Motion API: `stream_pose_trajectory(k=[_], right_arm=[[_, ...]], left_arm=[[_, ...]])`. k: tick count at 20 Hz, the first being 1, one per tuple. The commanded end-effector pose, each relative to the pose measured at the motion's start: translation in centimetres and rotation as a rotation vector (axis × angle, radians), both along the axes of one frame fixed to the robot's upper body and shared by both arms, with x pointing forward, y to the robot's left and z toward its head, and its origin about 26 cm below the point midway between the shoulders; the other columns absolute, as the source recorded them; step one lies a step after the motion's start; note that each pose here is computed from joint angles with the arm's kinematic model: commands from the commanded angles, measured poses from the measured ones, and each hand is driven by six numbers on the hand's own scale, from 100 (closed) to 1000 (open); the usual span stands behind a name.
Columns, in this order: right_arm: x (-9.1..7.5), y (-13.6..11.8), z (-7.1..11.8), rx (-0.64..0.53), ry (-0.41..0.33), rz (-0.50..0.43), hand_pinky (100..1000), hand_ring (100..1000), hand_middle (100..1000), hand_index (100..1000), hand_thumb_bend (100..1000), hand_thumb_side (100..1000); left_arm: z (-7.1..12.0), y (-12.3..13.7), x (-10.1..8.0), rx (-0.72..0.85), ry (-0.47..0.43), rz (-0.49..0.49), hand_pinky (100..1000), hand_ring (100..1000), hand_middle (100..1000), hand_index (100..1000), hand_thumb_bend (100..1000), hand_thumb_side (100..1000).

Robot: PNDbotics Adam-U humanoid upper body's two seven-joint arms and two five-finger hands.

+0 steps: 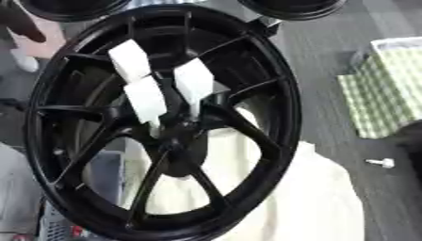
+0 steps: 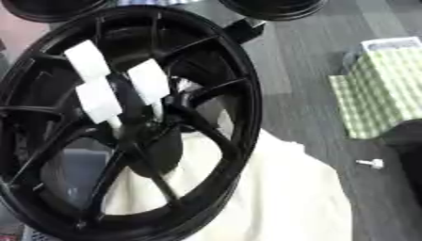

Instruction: Pull the pin out of the wheel hub.

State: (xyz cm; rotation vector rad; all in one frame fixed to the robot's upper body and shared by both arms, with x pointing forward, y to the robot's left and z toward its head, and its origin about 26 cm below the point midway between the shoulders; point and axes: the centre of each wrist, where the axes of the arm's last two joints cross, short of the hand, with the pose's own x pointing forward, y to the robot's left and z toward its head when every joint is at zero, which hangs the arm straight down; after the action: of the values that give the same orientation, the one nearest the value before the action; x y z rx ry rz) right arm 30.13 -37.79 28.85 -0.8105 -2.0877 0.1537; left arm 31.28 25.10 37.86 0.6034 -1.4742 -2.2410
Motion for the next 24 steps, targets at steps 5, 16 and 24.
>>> stream_pose_trajectory(k=[5, 16, 24], right_arm=[[-0.1, -0.3, 0.7, 0.000, -0.024, -0.011, 676, 696, 578, 719, 100, 510], [0.0, -0.3, 0.6, 0.008, -0.024, -0.014, 675, 693, 575, 717, 100, 518], [0.1, -0.1, 0.6, 0.015, -0.021, -0.005, 674, 693, 573, 716, 100, 522]], left_arm=[[0.1, 0.4, 0.5, 0.012, 0.010, -0.036, 889, 850, 791, 876, 436, 100], [0.3, -0.4, 0.2, -0.013, 0.034, -0.095, 892, 854, 805, 887, 443, 100], [-0.4, -2.3, 0.6, 0.009, 0.048, -0.150, 889, 848, 794, 883, 441, 100]])
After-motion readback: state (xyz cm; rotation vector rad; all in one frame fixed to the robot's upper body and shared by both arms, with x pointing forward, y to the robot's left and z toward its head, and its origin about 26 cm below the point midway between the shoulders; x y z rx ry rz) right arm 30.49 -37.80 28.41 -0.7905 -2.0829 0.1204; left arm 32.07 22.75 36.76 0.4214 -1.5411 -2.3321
